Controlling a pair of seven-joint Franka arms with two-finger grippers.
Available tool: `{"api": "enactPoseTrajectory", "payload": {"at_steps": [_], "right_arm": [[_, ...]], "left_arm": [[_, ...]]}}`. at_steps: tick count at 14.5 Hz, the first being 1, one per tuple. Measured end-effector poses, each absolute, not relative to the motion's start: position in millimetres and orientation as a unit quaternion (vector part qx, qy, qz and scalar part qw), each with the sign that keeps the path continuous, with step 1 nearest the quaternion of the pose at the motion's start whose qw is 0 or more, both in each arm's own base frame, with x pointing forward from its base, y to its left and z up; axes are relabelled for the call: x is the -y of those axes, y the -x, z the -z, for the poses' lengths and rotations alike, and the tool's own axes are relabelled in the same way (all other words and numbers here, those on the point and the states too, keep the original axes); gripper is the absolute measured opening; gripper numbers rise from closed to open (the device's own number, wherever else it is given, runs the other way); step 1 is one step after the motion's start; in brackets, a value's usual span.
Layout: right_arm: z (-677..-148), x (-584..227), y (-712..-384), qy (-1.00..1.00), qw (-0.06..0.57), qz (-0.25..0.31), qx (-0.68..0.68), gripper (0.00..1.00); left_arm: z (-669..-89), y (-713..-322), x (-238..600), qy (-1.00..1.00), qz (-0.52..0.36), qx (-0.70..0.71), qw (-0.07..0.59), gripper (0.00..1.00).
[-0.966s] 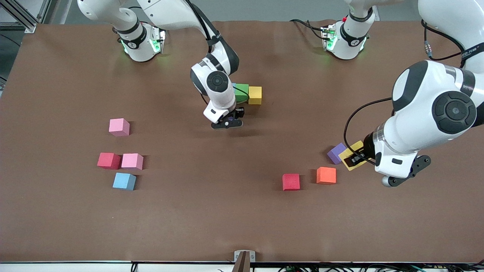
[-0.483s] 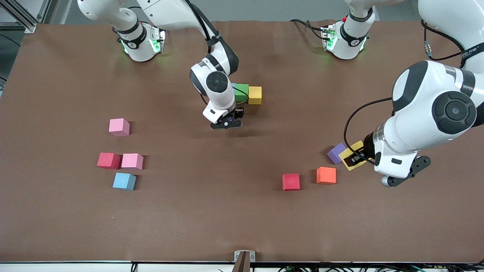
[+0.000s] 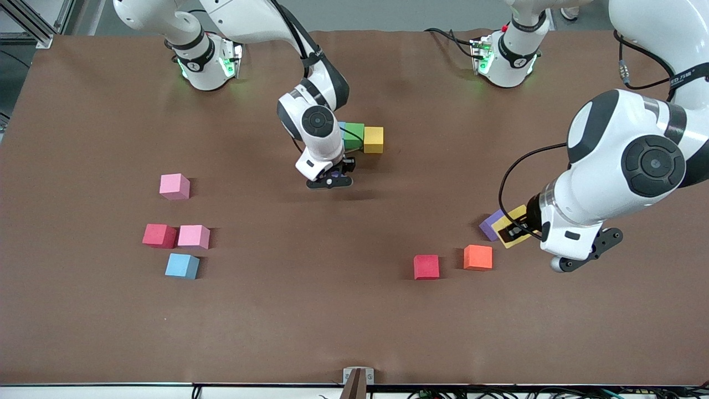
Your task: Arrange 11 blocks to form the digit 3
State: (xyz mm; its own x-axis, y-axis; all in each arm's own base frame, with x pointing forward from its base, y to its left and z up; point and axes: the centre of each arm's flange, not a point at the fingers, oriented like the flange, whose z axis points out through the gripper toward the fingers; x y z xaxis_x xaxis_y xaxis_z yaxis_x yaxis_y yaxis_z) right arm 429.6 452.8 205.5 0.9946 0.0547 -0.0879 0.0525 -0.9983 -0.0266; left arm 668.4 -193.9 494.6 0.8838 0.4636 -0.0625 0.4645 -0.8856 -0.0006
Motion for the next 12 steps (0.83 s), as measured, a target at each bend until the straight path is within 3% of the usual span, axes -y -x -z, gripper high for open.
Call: {"api": "enactPoseTrajectory", "payload": {"at_steps": [5,9,10,12], "right_arm": [[-206,-453,-430,0.999,0.012,-0.044,0.023,0.59],[-215,-453,-440,0.999,0.017,-0.036,0.019,0.95],[-221,-453,-446,0.999,0.017,-0.037,0.016,1.0],[-248,-445,-467,0.999,0.01,-0.051,0.003,1.0]], "left_arm": [[-489,-668,195,-0.976,0.035,-0.217,0.005,0.56],[-483,-666,200,-0.977,0.039,-0.208,0.002,0.56],[-483,-666,200,-0.978,0.038,-0.204,0.001,0.56],[-483,-667,199,-0.98,0.038,-0.195,0.001,0.56]]}}
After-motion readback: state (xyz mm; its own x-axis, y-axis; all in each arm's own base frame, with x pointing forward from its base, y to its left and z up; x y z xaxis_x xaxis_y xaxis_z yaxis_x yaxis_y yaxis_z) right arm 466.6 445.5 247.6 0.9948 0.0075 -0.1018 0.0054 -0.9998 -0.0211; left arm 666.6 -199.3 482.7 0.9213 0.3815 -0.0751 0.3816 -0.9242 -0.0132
